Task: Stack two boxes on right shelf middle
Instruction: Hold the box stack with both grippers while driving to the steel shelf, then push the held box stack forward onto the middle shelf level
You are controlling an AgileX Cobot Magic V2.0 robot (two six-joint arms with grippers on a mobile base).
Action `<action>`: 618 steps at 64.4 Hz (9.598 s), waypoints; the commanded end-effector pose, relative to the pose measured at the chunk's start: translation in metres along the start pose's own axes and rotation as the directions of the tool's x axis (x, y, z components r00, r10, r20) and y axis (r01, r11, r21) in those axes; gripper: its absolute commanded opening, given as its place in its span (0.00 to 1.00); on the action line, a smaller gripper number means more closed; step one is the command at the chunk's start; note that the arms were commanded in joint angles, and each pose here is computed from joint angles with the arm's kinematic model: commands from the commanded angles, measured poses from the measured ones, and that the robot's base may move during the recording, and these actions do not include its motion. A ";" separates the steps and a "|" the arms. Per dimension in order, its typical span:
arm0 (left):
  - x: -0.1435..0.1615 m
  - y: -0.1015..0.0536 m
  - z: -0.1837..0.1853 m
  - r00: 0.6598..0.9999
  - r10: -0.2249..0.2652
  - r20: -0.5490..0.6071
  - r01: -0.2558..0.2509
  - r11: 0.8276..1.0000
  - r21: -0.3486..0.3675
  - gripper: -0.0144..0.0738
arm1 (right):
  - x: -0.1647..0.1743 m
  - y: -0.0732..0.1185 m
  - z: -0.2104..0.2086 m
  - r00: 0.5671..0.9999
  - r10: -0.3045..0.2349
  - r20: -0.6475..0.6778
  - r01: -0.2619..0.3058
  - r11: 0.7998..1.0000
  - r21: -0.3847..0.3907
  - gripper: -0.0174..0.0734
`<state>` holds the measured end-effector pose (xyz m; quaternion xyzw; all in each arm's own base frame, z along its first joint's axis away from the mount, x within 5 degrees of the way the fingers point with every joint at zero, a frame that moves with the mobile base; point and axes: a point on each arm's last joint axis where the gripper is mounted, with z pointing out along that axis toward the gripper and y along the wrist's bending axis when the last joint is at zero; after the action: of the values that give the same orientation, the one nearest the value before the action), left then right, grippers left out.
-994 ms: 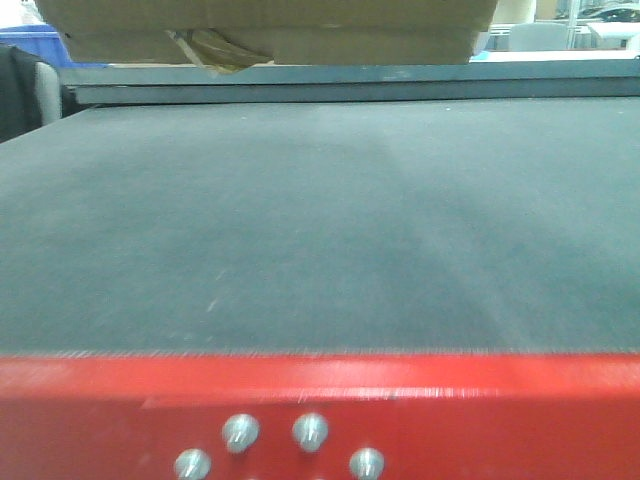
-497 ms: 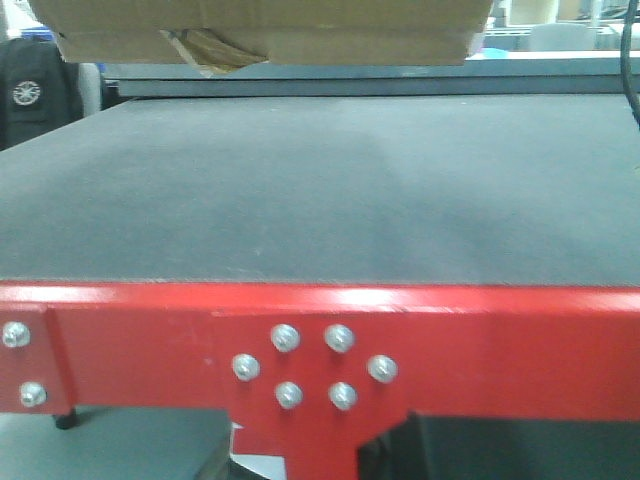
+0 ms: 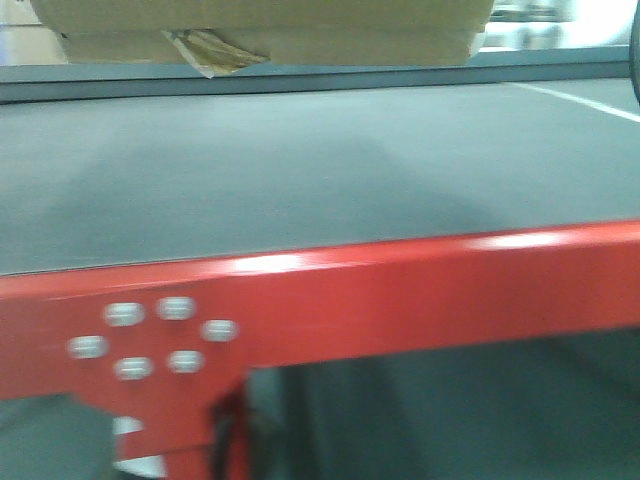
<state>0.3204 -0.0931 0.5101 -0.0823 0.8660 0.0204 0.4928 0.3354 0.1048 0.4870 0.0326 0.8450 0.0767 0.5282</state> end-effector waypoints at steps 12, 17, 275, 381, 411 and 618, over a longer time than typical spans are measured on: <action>-0.006 0.003 -0.008 0.999 -0.002 0.051 0.002 1.000 -0.002 0.04 | -0.013 0.000 -0.014 0.995 0.005 0.098 -0.002 1.000 -0.027 0.03; -0.006 0.003 -0.008 0.999 -0.002 0.051 0.002 1.000 -0.002 0.04 | -0.013 0.000 -0.014 0.995 0.005 0.098 -0.002 1.000 -0.027 0.03; -0.007 0.004 -0.008 0.998 0.004 0.059 -0.003 1.000 -0.014 0.04 | -0.014 0.000 -0.014 0.994 0.005 0.107 -0.002 1.000 -0.031 0.03; -0.007 0.004 -0.008 0.998 0.005 0.059 -0.004 1.000 -0.016 0.04 | -0.014 0.001 -0.014 0.994 0.005 0.113 -0.001 0.999 -0.035 0.03; -0.007 0.005 -0.008 0.998 0.003 0.059 -0.002 1.000 -0.017 0.04 | -0.015 0.001 -0.014 0.993 0.005 0.115 -0.001 0.999 -0.036 0.03; 0.026 0.013 -0.044 0.992 0.098 -0.080 -0.080 0.977 0.200 0.04 | 0.014 -0.001 -0.046 0.979 -0.096 -0.180 0.111 0.991 0.078 0.02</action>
<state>0.2777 -0.0902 0.5142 -0.0040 0.8848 -0.0442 0.4638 0.2913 0.1040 0.4947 0.0135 0.8966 0.0248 0.4419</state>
